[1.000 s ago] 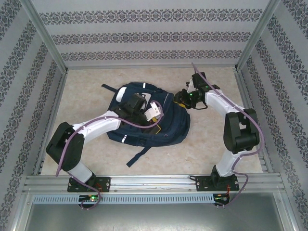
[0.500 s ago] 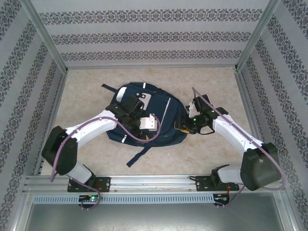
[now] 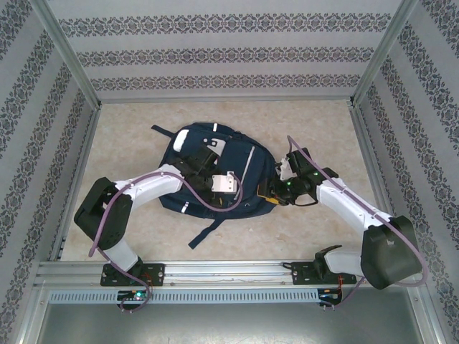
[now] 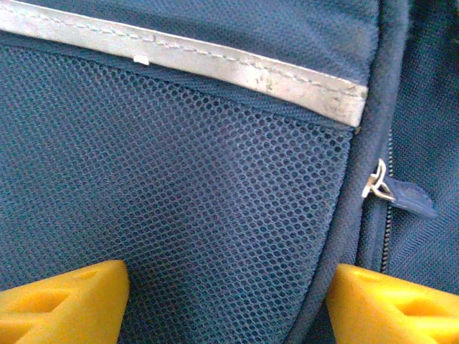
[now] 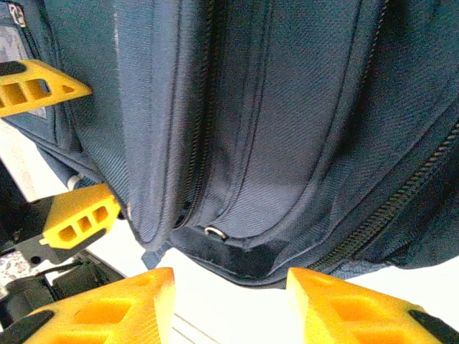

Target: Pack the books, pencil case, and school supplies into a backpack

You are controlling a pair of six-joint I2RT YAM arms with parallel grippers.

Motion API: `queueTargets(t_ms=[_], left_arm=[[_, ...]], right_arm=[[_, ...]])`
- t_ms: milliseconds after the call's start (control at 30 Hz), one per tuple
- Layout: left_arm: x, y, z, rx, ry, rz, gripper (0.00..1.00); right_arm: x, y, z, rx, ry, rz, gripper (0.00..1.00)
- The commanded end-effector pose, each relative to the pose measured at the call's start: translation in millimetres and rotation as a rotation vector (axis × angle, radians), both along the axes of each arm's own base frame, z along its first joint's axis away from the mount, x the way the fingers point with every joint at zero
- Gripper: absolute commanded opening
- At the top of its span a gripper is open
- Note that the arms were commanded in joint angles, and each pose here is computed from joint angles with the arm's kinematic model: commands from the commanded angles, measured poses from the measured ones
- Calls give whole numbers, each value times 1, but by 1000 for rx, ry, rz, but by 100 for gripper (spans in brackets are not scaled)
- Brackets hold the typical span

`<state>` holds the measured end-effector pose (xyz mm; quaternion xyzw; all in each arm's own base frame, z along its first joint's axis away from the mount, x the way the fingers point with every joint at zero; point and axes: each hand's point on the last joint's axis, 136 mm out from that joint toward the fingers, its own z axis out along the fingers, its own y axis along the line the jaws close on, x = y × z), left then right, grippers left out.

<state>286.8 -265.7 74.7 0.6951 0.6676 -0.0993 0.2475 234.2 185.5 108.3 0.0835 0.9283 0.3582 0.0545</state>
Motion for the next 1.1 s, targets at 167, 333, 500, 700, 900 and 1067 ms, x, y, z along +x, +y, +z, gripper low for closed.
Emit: queueTargets(t_ms=[167,333,500,700,900,1067], left_arm=[[6,-22,6,-109,-37,-12,30],[-1,-36,36,-207,51,-5,3],[-12,-41,49,-230,223,17,0],[-16,-42,46,-205,408,56,0],[-16,-46,55,-279,453,80,0],[-16,-48,65,-337,486,80,0]], right_arm=[[-9,16,9,87,-15,7,43],[-25,36,13,53,-61,62,43],[-22,49,19,-45,-259,72,44],[-5,56,24,-201,-429,53,46],[12,54,18,-272,-425,-27,39],[20,79,17,-230,-428,11,36]])
